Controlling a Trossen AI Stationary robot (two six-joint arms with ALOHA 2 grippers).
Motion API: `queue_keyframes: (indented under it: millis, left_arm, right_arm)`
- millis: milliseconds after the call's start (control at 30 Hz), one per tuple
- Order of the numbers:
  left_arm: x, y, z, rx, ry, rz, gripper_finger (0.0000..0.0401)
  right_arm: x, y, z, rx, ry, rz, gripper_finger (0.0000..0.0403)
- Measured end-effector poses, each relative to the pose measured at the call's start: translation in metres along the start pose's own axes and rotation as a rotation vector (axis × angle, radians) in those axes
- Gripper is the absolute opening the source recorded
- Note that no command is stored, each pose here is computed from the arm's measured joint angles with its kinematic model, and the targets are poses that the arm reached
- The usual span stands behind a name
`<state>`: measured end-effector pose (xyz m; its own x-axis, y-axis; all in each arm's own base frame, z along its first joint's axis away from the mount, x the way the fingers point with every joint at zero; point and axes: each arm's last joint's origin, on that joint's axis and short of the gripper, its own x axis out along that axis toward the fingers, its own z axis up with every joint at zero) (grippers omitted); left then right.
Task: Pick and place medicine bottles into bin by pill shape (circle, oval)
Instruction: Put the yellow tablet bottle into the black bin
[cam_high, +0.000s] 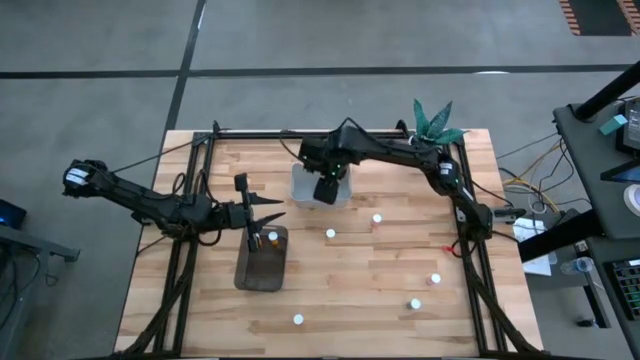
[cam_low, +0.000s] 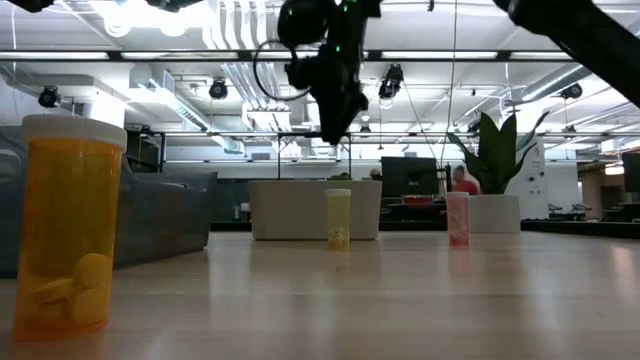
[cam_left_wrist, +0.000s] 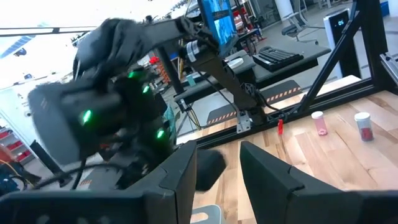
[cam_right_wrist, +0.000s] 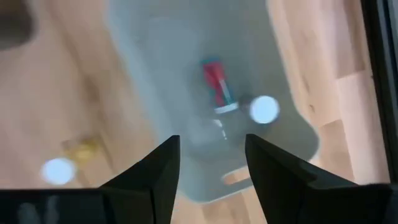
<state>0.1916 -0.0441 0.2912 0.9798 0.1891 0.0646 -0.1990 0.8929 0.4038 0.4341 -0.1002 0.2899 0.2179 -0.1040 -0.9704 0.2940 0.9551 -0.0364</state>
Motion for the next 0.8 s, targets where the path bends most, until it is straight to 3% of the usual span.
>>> queue_keyframes:
  millis: [367, 800]
  left_arm:
    - [0.0, 0.0, 0.0, -0.008, -0.001, -0.002, 0.0109]
    - [0.0, 0.0, 0.0, -0.011, -0.002, -0.001, 0.0109]
  right_arm:
    - [-0.02, 0.054, -0.036, -0.055, -0.063, 0.042, 0.0164]
    - [-0.022, 0.073, -0.125, -0.04, -0.3, 0.137, 0.0143]
